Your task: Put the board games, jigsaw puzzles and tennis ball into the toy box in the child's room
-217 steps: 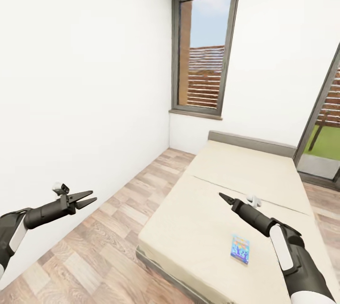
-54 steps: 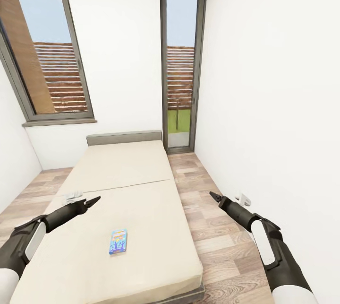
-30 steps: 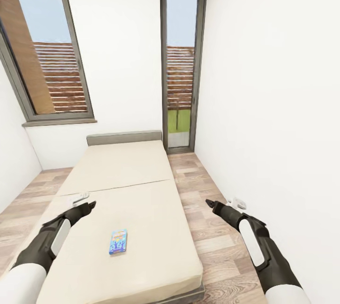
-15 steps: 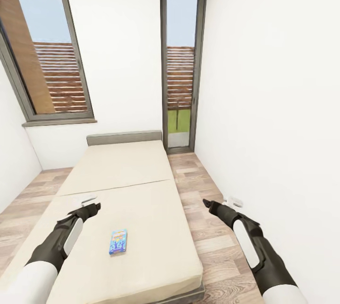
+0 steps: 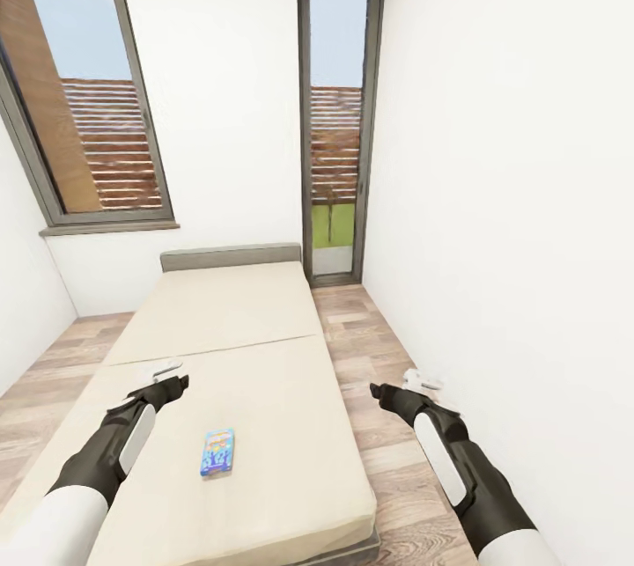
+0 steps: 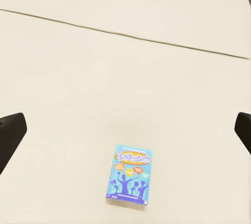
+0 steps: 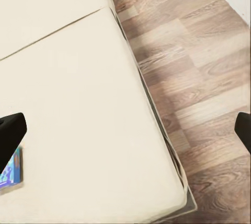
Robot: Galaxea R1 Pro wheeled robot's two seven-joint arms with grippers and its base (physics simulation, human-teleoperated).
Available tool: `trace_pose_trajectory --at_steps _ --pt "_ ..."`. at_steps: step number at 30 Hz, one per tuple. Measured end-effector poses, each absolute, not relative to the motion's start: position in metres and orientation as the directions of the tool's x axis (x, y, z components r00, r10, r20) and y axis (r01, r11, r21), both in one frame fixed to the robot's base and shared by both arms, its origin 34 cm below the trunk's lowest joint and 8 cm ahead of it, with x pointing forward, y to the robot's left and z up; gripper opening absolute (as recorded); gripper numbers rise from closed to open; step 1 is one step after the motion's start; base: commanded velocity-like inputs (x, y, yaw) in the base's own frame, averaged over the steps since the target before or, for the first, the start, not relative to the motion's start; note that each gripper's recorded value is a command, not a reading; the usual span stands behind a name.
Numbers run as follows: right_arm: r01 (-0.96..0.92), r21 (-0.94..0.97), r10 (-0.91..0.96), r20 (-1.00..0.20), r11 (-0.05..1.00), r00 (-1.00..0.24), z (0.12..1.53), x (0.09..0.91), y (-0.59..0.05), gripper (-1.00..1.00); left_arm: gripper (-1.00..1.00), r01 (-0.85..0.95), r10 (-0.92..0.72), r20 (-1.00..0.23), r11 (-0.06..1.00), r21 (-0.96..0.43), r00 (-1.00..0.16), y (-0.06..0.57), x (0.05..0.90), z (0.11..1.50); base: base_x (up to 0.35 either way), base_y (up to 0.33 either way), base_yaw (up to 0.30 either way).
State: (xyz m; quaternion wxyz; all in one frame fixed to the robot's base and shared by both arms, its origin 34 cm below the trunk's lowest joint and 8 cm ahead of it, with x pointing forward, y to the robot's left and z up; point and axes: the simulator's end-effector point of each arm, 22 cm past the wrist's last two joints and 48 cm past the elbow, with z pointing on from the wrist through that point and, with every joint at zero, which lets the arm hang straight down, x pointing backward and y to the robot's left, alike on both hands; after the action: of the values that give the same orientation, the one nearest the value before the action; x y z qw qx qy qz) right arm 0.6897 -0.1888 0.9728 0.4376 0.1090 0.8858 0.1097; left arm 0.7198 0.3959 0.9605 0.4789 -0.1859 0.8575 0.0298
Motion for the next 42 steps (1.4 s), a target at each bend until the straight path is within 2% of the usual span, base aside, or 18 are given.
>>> trace_pose_trajectory --at_steps 11,28,42 --pt "0.067 0.134 0.145 -0.744 0.989 -0.653 0.961 0.680 -0.185 1.00 1.00 -0.334 -0.277 -0.831 0.935 -0.118 -0.483 0.391 0.720 0.959 0.051 -0.076 0.000" --pt "0.050 0.126 0.127 -0.731 0.991 -0.671 0.953 0.677 -0.175 1.00 1.00 -0.307 -0.249 -0.830 0.947 -0.099 -0.499 0.382 0.723 0.953 0.119 0.043 0.026" --pt "0.042 0.135 0.127 -0.719 0.990 -0.683 0.943 0.676 -0.173 1.00 1.00 -0.292 -0.238 -0.820 0.952 -0.090 -0.521 0.376 0.722 0.941 -0.032 0.004 0.002"
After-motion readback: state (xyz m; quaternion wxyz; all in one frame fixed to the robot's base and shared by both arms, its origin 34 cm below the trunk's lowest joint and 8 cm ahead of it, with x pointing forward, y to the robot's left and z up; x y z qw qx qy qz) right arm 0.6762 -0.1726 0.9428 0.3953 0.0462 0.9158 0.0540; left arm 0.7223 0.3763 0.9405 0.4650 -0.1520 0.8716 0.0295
